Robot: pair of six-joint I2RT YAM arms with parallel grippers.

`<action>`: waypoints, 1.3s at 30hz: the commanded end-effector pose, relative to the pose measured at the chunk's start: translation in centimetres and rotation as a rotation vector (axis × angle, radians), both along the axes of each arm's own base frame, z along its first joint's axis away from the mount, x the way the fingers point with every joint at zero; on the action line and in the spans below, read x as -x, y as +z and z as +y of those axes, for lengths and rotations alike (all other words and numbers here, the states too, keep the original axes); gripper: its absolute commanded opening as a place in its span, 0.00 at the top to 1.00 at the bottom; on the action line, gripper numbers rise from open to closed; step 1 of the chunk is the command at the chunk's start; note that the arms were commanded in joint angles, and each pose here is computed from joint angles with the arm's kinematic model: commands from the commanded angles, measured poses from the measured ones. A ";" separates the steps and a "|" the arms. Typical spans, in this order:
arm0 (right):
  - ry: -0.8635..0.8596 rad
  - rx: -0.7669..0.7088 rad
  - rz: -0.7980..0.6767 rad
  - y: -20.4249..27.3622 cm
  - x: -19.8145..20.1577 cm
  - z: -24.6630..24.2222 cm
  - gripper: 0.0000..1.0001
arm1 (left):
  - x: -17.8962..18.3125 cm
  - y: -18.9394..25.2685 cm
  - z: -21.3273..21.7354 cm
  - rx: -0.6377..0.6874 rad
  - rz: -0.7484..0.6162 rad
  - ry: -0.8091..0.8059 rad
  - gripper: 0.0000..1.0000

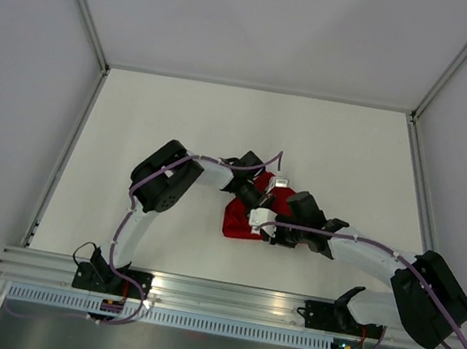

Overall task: Fold the napkin, place the utensils inside, and roll it up
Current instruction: Roll the napkin with the utensil

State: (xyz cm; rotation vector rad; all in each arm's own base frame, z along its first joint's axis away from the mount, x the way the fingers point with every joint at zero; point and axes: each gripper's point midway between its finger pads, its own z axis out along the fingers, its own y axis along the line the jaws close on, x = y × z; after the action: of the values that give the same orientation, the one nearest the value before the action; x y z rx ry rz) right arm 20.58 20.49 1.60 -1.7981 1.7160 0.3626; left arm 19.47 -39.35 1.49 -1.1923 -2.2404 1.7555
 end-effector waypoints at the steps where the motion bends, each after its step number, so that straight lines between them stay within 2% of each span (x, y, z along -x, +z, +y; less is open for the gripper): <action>1: -0.018 0.038 0.015 -0.7 0.0 -0.5 0.73 | 0.1 -4.9 2.1 -0.185 -0.008 0.045 0.98; 3: -0.010 0.058 0.037 -1.0 0.4 -0.8 0.81 | -0.4 -4.4 2.1 -0.183 -0.026 0.058 0.96; 6: 0.001 0.084 0.082 -1.4 1.2 -1.2 0.87 | -1.4 -3.3 2.1 -0.174 -0.056 0.080 0.82; 7: 0.009 0.098 0.114 -1.6 1.7 -1.3 0.88 | -1.8 -2.2 1.9 -0.159 -0.081 0.089 0.73; 8: 0.014 0.101 0.127 -1.6 1.9 -1.3 0.89 | -2.2 -1.5 1.8 -0.155 -0.103 0.099 0.68; 13: 0.035 0.118 0.199 -2.0 2.8 -1.4 0.91 | -4.9 2.2 1.3 -0.134 -0.224 0.174 0.54; 17: 0.057 0.113 0.279 -2.1 3.3 -1.2 0.92 | -6.9 5.7 1.6 -0.111 -0.301 0.246 0.51; 23: 0.060 0.107 0.414 -2.2 2.4 -1.8 0.92 | -10.0 7.9 3.9 -0.162 -0.426 0.413 0.51; 28: 0.064 0.105 0.565 -2.1 1.3 -2.0 0.92 | -12.4 11.5 6.1 -0.171 -0.582 0.615 0.51; 33: 0.063 0.109 0.683 -2.6 0.0 -2.5 0.92 | -12.9 12.5 8.8 -0.209 -0.671 0.762 0.51; 34: 0.054 0.116 0.719 -2.9 -0.4 -2.7 0.92 | -12.8 13.8 9.4 -0.188 -0.700 0.793 0.50; 39: 0.036 0.146 0.790 -4.0 -1.1 -3.0 0.91 | -12.0 14.5 11.4 -0.162 -0.787 0.880 0.49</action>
State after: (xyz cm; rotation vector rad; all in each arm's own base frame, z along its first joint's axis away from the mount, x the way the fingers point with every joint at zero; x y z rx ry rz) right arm 22.10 20.48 1.29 -1.7649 2.1907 1.2069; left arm 30.34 -28.62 13.20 -1.1220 -3.5483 1.2520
